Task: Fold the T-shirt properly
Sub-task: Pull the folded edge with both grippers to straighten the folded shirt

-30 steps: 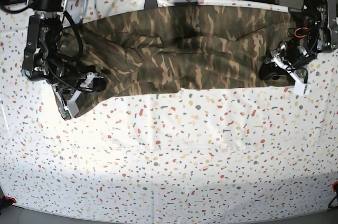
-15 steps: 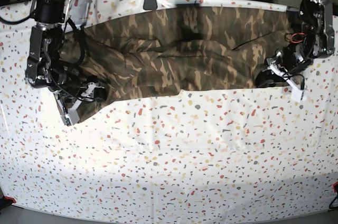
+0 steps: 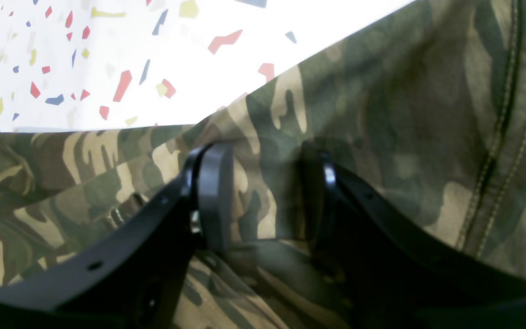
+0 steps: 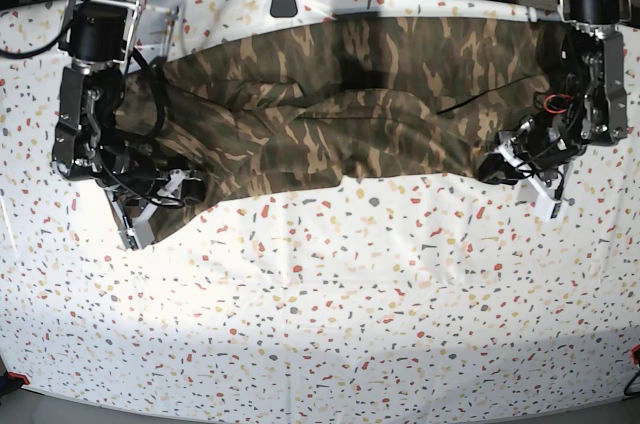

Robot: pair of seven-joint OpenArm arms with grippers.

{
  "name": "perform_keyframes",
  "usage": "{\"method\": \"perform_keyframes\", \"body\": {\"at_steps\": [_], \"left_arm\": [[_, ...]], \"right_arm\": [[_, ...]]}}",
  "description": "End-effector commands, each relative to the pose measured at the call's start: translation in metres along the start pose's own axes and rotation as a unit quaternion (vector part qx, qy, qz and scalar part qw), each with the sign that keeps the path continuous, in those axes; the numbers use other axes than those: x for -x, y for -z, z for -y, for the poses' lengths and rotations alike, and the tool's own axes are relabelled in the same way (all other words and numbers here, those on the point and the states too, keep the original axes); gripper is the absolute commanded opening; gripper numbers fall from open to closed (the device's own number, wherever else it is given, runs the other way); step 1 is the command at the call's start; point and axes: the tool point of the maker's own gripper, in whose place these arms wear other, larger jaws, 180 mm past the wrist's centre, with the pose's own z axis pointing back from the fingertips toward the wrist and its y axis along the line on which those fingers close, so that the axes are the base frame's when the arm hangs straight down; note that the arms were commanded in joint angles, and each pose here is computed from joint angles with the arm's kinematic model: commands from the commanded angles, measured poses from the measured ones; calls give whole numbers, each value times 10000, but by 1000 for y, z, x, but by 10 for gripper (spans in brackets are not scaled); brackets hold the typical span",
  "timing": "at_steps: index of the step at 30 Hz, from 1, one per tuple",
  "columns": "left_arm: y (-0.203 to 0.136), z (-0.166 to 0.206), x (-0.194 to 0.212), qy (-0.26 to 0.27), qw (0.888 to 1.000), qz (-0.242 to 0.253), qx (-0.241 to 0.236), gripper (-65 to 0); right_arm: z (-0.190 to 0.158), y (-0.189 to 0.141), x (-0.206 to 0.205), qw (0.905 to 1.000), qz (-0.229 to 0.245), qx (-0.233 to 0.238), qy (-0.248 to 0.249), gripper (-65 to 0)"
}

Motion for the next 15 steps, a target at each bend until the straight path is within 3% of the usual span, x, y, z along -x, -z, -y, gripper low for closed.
{"method": "perform_keyframes", "body": {"at_steps": [1,8,15], "left_arm": [[-29,-58,125,-26,9544,-2610,-1449,-424],[-54,-59,66,506,9608,-2136,-1695,-435],[-80,-36,21,1186,9684,-1291,-1772,-435]], "right_arm": [[4,-4,-15,9999,111,46,-79,-396],[4,-4,-19,9999,119,47,-96,-396],[4,-4,-16,9999,46,46,-94,-396]]}}
